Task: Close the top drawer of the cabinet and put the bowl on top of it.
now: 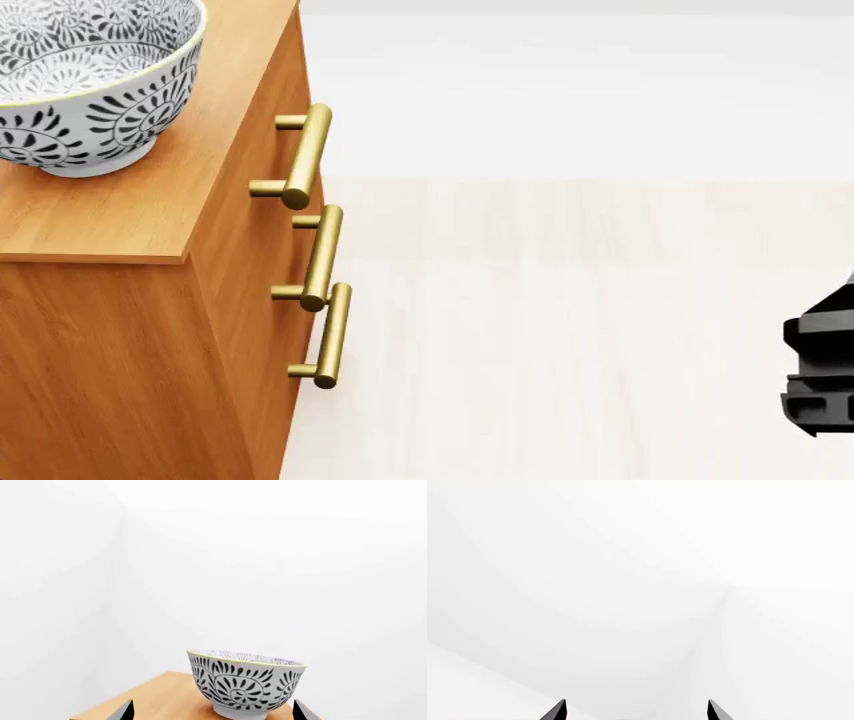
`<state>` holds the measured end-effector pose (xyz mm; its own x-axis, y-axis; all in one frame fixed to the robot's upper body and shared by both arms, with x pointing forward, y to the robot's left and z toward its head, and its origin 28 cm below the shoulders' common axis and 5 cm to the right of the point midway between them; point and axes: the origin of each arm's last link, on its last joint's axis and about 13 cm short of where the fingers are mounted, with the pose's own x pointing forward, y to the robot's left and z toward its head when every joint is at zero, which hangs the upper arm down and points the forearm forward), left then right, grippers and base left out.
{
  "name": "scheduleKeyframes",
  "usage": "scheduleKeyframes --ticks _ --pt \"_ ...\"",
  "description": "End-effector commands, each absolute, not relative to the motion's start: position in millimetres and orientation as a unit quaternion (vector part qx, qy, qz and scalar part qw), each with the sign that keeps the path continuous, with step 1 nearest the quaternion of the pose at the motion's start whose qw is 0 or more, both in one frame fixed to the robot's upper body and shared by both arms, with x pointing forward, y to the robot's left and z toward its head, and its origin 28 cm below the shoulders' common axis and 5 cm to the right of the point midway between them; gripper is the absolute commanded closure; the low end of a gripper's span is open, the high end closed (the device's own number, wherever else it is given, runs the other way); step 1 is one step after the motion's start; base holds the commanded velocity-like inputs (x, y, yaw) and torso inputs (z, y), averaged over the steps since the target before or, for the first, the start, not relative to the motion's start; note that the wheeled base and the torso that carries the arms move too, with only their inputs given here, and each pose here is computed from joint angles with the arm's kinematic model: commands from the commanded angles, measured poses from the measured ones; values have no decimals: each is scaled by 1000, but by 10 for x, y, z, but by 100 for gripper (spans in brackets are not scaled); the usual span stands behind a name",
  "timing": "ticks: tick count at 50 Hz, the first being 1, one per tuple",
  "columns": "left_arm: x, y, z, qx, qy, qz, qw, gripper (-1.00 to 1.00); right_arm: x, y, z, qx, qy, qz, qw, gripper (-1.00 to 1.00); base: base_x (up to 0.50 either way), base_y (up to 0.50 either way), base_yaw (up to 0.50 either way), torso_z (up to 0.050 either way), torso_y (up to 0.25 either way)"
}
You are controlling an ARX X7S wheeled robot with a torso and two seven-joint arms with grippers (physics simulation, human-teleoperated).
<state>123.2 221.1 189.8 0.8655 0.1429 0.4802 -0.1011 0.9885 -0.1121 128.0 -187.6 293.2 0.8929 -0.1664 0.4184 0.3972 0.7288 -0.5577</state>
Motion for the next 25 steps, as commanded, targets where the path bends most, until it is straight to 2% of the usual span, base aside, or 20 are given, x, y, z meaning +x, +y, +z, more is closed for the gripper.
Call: scheduleKeyframes --ticks 1,25 --pt "1197 2225 1921 -45 -258 66 963 -100 1294 -1879 2917 -332 -170 -156 914 -100 0 0 0 0 0" --pt "1118 2247 1972 -49 -274 67 958 -100 1259 -1869 2950 -332 -173 -156 914 -100 0 0 0 0 0"
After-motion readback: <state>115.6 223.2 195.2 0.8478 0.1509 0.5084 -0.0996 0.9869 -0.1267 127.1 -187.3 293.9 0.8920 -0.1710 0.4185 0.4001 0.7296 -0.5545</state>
